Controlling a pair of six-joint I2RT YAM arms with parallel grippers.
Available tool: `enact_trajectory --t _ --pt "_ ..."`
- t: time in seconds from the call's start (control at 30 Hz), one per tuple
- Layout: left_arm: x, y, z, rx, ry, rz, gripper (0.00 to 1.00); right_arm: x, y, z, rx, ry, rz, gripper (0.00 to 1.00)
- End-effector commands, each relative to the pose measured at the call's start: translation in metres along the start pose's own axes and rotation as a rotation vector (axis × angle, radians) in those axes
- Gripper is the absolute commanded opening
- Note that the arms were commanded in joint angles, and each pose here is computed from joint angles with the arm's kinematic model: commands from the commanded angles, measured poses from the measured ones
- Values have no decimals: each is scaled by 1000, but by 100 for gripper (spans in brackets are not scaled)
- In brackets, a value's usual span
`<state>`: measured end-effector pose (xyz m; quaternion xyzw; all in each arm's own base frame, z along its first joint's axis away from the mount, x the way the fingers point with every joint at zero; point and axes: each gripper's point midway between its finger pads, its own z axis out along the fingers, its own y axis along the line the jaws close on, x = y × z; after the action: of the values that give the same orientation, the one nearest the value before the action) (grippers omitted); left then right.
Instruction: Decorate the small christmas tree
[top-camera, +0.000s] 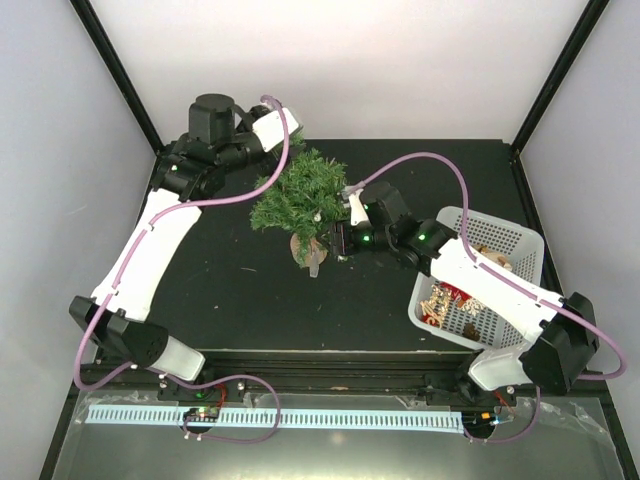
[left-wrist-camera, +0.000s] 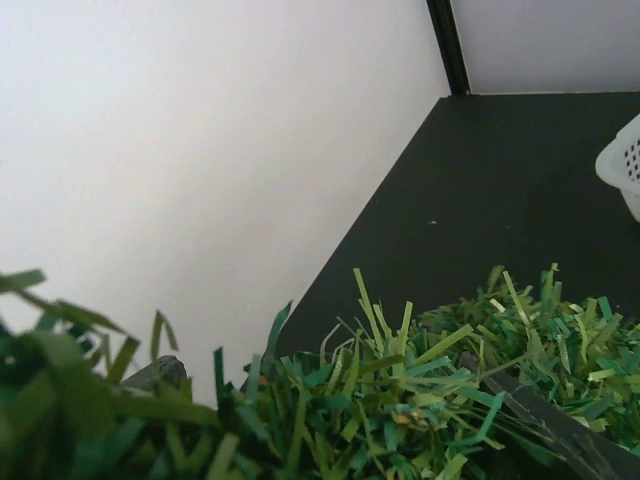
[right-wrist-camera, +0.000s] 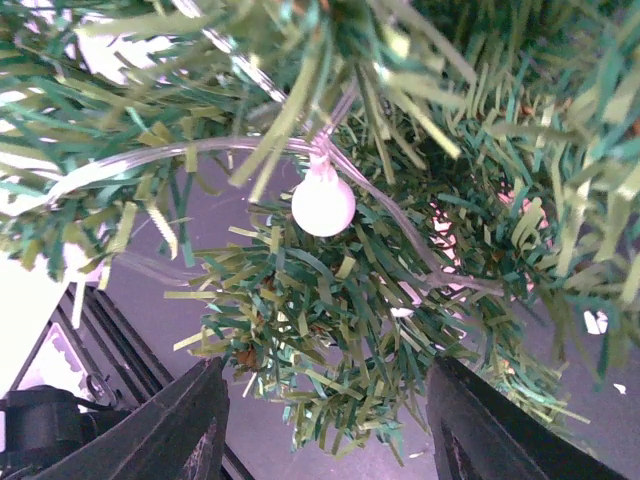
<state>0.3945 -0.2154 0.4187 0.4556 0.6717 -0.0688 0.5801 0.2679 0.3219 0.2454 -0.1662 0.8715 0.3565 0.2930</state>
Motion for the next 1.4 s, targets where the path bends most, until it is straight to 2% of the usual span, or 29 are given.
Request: enact_trajectory --t 0.0,0.1,0.4,0.6,0.83,0.93,1.13,1.37 --pt "-8 -3 -10 6 -46 -15 74 6 -3 -4 22 -4 -34 56" --pt "-12 -5 -17 9 -65 -18 78 8 -2 -6 22 -6 -37 56" --pt "-37 8 -35 -41 -115 -32 99 6 2 -15 7 -27 -53 56" --pt "-44 16 -51 -89 -120 -47 99 4 8 -24 13 -43 -89 57" --pt "-37 20 -76 -145 -104 -90 99 10 -29 -46 202 -96 -63 59" --pt "-33 16 -91 -157 -111 -103 99 21 -52 -51 308 -81 -44 59" --pt "-25 2 -111 -146 -124 -119 99 61 -83 -39 366 -20 -12 58" --pt "-14 -10 -110 -112 -118 -139 99 91 -107 -7 388 30 0 57"
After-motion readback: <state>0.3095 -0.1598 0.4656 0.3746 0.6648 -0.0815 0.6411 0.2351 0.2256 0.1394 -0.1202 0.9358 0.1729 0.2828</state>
